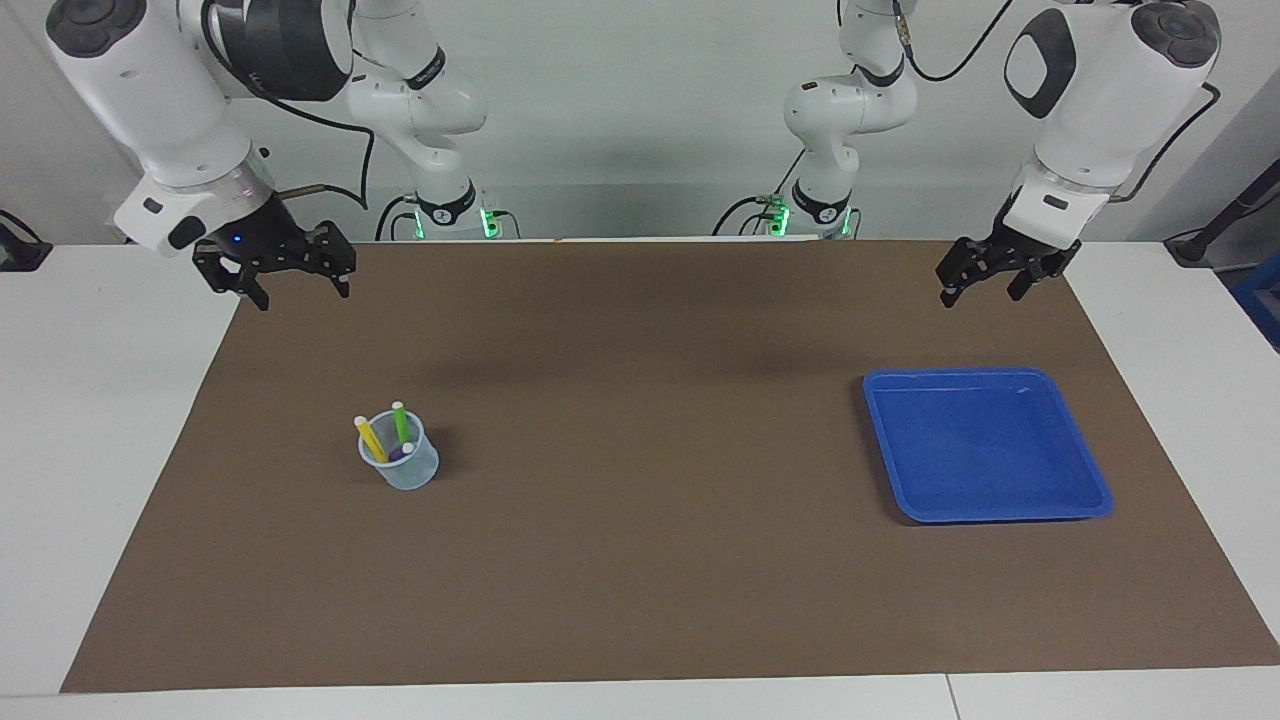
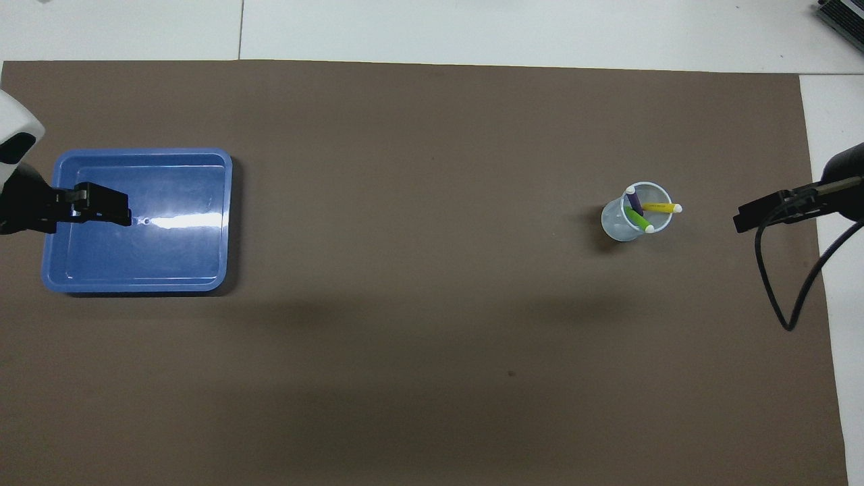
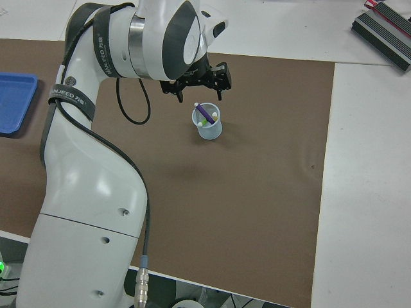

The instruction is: Right arm passes pens to left for tray arrangement

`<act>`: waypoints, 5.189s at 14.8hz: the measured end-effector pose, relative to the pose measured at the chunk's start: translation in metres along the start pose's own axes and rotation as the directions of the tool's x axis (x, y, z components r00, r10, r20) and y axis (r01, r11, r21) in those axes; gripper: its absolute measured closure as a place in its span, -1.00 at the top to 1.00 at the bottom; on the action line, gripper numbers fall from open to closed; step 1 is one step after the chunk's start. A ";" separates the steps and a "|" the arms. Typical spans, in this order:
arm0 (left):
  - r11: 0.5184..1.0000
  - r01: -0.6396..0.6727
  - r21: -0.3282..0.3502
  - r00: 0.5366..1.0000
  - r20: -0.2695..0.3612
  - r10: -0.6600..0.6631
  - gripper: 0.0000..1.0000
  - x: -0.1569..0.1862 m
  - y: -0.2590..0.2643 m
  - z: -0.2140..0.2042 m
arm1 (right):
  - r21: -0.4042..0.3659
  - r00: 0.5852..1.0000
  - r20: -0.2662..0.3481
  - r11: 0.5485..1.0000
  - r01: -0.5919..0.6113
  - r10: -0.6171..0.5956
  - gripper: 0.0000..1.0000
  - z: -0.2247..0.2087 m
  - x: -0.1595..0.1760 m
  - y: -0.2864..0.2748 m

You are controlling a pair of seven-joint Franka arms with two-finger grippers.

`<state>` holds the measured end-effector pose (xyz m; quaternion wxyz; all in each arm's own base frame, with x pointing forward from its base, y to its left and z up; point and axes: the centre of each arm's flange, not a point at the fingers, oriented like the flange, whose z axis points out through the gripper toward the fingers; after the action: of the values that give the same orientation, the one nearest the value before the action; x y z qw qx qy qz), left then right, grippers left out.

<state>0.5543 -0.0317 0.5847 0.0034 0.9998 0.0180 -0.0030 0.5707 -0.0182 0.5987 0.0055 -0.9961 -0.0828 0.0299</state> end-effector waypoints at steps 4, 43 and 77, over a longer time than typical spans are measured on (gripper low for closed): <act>1.000 -0.001 0.001 1.000 0.012 0.001 1.00 -0.001 0.000 0.001 | 0.000 1.000 0.000 1.000 0.004 -0.004 1.00 0.000 0.000 -0.002; 0.570 0.804 -0.167 0.594 0.185 -0.783 1.00 -0.031 0.092 0.043 | 0.000 1.000 0.000 1.000 0.006 -0.006 1.00 0.002 0.001 -0.003; 0.118 0.977 -0.177 0.166 0.288 -0.943 1.00 -0.058 0.193 0.047 | -0.005 0.996 -0.035 0.997 0.077 -0.077 -0.20 0.201 0.064 0.005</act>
<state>0.5035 -0.2269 0.5393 0.1650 0.7334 0.6573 -0.0536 0.6226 -0.0111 0.3943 0.0064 -0.9925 -0.1211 0.0122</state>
